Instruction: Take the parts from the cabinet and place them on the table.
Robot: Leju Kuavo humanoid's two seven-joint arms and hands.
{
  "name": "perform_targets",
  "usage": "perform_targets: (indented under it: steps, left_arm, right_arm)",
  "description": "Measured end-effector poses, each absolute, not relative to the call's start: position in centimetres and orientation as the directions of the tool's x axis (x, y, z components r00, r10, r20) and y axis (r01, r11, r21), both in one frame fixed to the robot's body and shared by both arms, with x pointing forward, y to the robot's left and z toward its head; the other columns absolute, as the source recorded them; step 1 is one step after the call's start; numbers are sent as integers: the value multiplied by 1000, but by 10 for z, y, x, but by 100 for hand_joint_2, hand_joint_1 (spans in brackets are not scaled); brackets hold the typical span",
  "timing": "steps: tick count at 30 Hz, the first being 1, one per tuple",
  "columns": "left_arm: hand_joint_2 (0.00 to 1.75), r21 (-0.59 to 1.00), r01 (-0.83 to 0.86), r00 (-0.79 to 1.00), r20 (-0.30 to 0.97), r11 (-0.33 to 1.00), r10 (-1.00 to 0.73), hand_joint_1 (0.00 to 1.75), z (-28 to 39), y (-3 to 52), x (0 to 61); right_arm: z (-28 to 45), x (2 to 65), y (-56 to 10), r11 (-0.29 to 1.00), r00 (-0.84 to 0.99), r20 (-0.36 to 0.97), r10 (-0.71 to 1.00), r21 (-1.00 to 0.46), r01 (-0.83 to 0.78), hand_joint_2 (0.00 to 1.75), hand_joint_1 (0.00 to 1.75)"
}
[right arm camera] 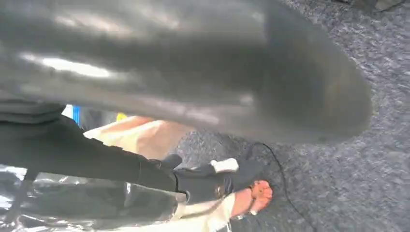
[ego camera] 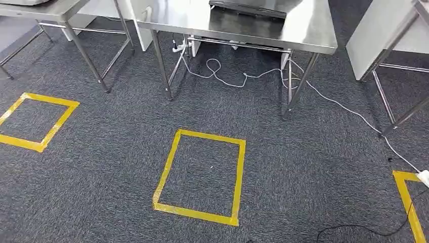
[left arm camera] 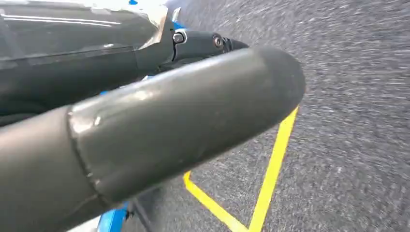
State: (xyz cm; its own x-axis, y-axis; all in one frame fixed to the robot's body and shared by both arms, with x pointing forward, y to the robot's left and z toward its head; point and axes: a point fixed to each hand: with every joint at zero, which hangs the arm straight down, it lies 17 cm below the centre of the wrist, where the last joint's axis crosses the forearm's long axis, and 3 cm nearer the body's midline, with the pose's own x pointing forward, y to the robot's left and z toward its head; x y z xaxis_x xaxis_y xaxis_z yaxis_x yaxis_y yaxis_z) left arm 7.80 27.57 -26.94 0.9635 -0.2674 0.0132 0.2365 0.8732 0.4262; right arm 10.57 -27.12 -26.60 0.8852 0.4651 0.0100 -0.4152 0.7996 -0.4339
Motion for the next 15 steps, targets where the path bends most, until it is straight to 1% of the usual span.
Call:
perform_targets:
  steps: [15]
  left_arm:
    - [0,427,271,949,30,862,-313,0,-269,274,82]
  right_arm:
    - [-268,91,-280,814,905,9,424,-442,-377,0,0]
